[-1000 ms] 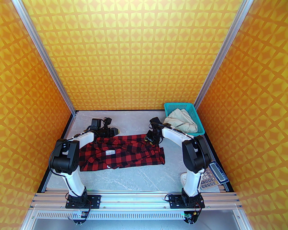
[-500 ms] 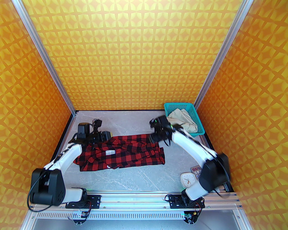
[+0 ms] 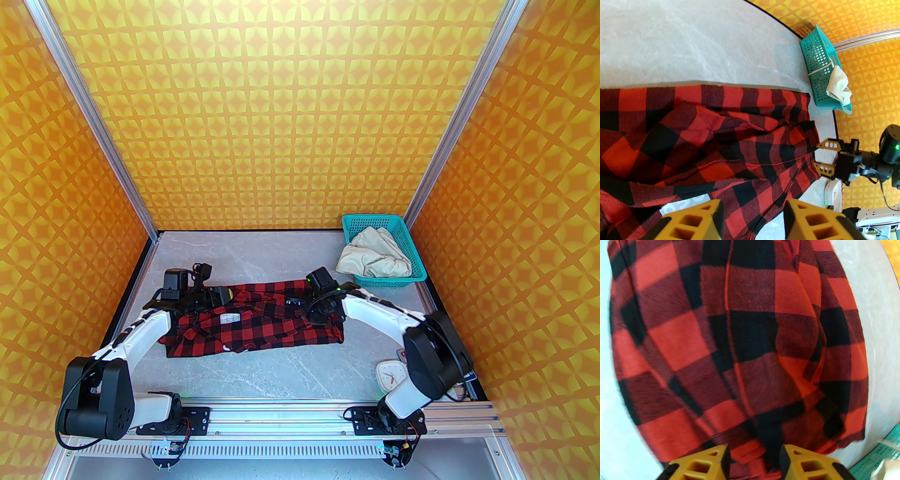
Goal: Fold and stack the mixed laundry pile
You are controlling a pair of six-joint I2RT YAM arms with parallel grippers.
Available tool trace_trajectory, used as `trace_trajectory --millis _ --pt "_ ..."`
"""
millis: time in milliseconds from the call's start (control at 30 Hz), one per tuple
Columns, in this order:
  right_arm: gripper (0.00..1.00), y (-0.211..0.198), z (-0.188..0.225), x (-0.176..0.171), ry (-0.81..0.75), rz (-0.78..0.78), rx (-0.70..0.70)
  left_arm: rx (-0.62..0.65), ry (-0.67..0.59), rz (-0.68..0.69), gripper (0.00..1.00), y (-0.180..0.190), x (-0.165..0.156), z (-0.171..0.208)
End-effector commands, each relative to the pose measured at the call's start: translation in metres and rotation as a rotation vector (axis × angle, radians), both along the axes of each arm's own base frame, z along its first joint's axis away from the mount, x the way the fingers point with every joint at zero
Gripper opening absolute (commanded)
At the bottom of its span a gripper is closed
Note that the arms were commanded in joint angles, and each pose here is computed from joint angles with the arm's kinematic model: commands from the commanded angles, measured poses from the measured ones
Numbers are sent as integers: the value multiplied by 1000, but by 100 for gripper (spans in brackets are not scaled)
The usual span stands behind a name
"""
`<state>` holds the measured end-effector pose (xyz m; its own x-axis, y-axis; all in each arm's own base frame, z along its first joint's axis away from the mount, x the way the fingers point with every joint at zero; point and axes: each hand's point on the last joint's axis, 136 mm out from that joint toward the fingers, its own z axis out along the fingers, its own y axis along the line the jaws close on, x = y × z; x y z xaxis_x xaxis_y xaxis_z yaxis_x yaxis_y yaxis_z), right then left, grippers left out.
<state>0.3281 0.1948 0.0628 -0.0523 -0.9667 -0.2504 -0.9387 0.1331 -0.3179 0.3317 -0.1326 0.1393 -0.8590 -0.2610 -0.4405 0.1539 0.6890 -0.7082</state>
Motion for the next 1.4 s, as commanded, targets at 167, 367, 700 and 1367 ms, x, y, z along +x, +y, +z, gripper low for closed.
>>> trace_trajectory --millis 167,367,700,1367 --pt "27 -1 -4 23 -63 58 -87 16 9 21 47 4 -3 -5" --pt "1 13 37 3 59 -36 51 22 -3 40 47 5 6 -6" --pt "0 18 65 -44 338 -309 234 22 -25 70 47 7 34 -5" --pt "3 -24 5 61 513 -852 163 65 4 155 46 26 95 -45"
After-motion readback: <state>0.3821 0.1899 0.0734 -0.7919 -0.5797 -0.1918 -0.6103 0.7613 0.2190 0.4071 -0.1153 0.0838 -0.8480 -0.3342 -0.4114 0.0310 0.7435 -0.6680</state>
